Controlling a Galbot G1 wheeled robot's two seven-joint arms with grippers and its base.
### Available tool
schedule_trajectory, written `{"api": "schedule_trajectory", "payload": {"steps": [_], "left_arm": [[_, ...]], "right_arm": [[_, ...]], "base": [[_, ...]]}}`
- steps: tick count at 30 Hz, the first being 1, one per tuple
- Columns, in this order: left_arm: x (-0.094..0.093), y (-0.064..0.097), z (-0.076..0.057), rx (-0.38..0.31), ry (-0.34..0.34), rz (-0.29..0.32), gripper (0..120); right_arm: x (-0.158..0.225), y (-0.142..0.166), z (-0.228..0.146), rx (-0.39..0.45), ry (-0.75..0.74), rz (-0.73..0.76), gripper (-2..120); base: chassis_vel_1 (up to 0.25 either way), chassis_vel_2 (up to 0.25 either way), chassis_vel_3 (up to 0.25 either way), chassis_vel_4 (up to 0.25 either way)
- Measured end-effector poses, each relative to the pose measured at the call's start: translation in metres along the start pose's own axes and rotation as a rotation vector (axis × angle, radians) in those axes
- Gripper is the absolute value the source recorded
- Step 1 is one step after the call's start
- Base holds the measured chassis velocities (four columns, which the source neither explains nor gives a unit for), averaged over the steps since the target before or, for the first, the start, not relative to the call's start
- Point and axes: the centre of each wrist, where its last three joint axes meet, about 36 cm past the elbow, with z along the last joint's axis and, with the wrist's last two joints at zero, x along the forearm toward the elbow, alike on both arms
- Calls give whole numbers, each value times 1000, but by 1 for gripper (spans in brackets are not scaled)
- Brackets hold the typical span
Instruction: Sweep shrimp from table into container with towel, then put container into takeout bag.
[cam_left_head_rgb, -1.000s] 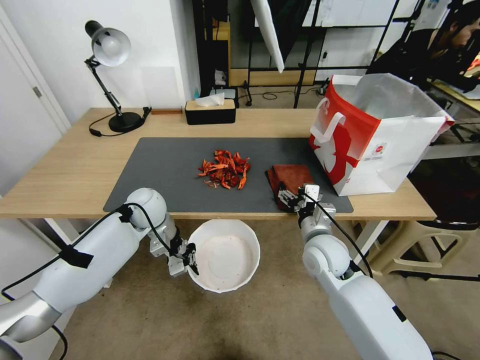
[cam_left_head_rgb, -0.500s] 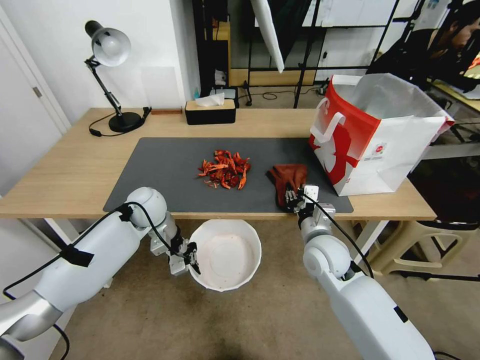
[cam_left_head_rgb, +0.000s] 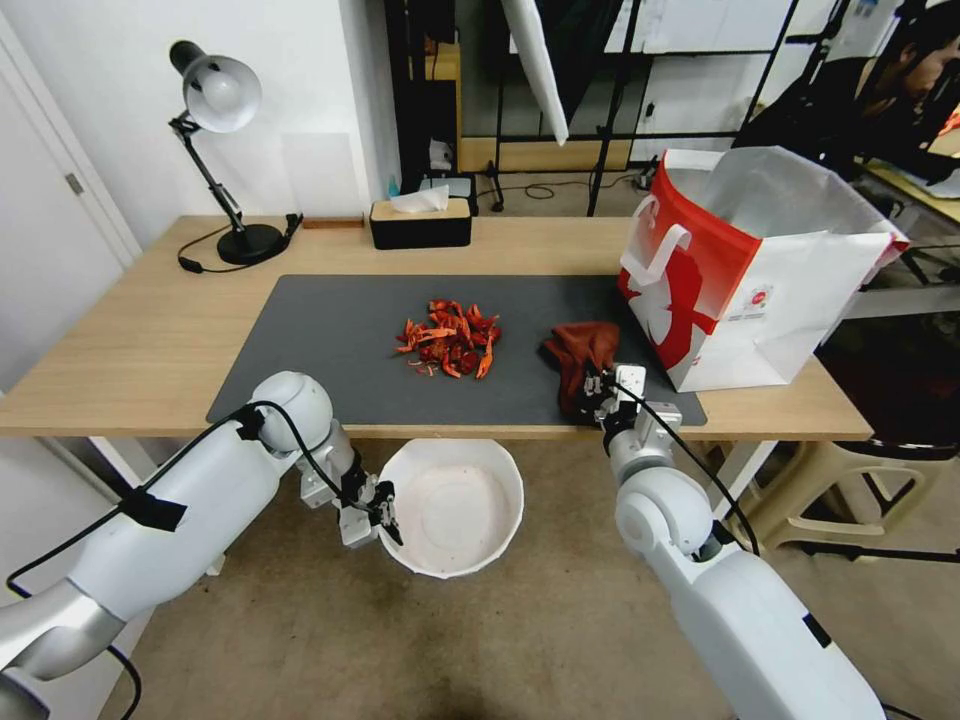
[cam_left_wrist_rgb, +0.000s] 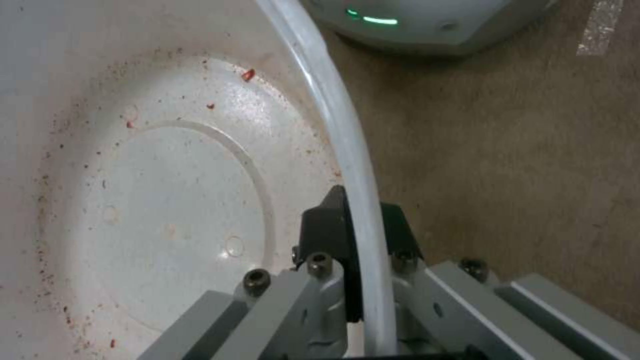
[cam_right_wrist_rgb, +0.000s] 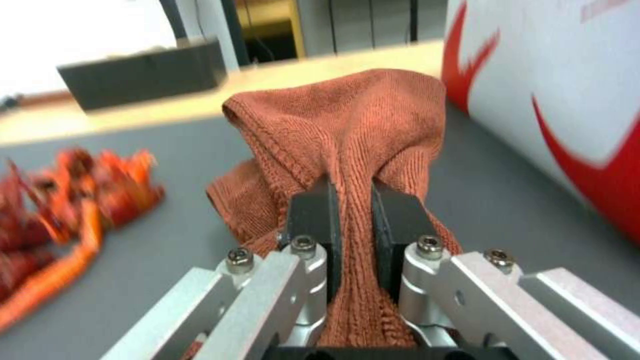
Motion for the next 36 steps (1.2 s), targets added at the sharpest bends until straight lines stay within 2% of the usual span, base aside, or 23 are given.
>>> {"api": "schedule_trajectory", "payload": {"steps": [9,19,25,28,36], "left_arm": [[0,3,2,0,-1,0,0],[0,6,3,-5,1,3,0],[0,6,4,-2,2,7,0],[2,3,5,2,8,12,0],[3,-3,5,13,10,13,0]], "right_arm": [[-15,-23,-25,8,-89,-85,7],[-66,-54,-79,57,-159,-230,7],[-90,-53,-91,63,-142,-296,7],[-108,-49,-96,34,-127,-337,7],[-144,-41,-99,22,-103,-395,7]], "base": [[0,0,0,0],[0,0,0,0],[0,0,0,0],[0,0,0,0],[0,0,0,0]]}}
